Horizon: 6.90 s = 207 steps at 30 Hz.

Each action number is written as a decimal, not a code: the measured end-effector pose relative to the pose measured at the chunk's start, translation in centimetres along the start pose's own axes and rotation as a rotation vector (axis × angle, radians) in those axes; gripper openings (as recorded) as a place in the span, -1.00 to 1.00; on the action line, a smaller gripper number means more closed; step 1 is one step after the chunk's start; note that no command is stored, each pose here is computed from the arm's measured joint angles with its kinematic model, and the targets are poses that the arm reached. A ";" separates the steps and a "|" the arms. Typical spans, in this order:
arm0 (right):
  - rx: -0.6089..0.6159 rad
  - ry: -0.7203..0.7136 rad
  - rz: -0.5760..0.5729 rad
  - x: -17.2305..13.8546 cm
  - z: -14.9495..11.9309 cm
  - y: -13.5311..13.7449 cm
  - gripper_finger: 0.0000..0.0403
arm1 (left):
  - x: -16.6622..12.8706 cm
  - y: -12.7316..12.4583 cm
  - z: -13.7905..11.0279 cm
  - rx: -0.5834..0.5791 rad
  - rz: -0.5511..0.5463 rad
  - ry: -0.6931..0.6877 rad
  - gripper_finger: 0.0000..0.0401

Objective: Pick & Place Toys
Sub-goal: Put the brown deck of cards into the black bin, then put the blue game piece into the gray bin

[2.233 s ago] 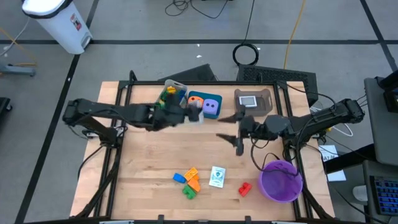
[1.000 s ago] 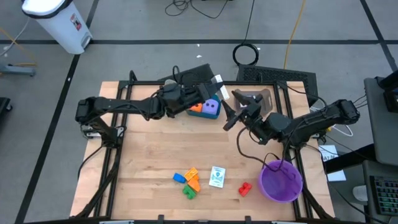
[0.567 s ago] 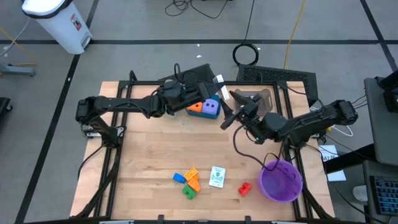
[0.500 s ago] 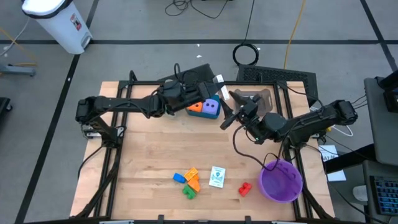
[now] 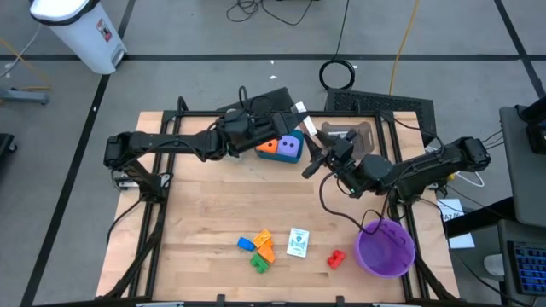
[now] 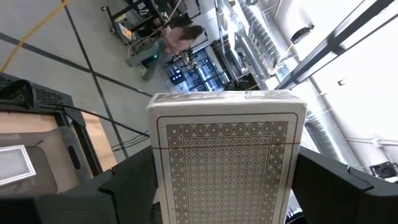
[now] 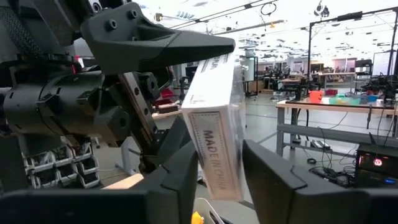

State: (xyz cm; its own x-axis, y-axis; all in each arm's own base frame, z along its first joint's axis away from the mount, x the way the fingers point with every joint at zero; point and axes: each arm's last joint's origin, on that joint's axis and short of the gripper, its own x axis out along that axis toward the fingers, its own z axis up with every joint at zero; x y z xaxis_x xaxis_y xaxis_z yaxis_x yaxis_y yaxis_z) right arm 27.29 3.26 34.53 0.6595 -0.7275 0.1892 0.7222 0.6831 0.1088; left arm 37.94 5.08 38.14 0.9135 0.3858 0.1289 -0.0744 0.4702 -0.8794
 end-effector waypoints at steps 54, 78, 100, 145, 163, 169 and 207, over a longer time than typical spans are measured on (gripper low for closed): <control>-0.114 -0.183 -0.117 -1.5 6.4 -4.3 -0.69 | -0.5 -1.1 1.0 0.207 -0.116 0.042 0.94; -0.213 0.099 -0.129 -2.3 5.2 -8.6 -0.69 | -2.0 -2.9 2.1 0.295 -0.420 0.322 0.95; -0.005 0.597 0.229 0.5 -0.1 -13.3 -0.69 | -2.3 -3.1 1.7 0.280 -0.524 0.470 0.95; 0.608 1.282 -0.075 5.2 -9.7 -26.9 -0.69 | -2.6 -2.7 0.0 0.243 -0.455 0.602 0.95; 0.755 1.286 -0.105 6.2 -11.5 -29.0 -0.69 | -2.5 -2.4 -0.1 0.272 -0.422 0.595 0.95; 0.764 1.274 -0.126 6.2 -11.4 -29.3 -0.68 | -2.5 -2.4 -0.1 0.274 -0.423 0.594 0.95; 0.756 0.876 0.039 3.7 -3.1 -28.3 -0.18 | -2.5 -2.4 -0.1 0.248 -0.395 0.573 0.95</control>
State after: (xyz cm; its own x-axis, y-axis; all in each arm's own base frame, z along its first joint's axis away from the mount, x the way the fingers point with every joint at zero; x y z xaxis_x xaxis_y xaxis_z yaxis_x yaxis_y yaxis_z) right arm 9.90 -18.97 29.08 0.8109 -0.2987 -0.5033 0.5839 0.3553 0.7299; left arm 35.86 2.92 39.90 0.9515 -0.2928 0.0949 0.2770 0.6802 -0.6786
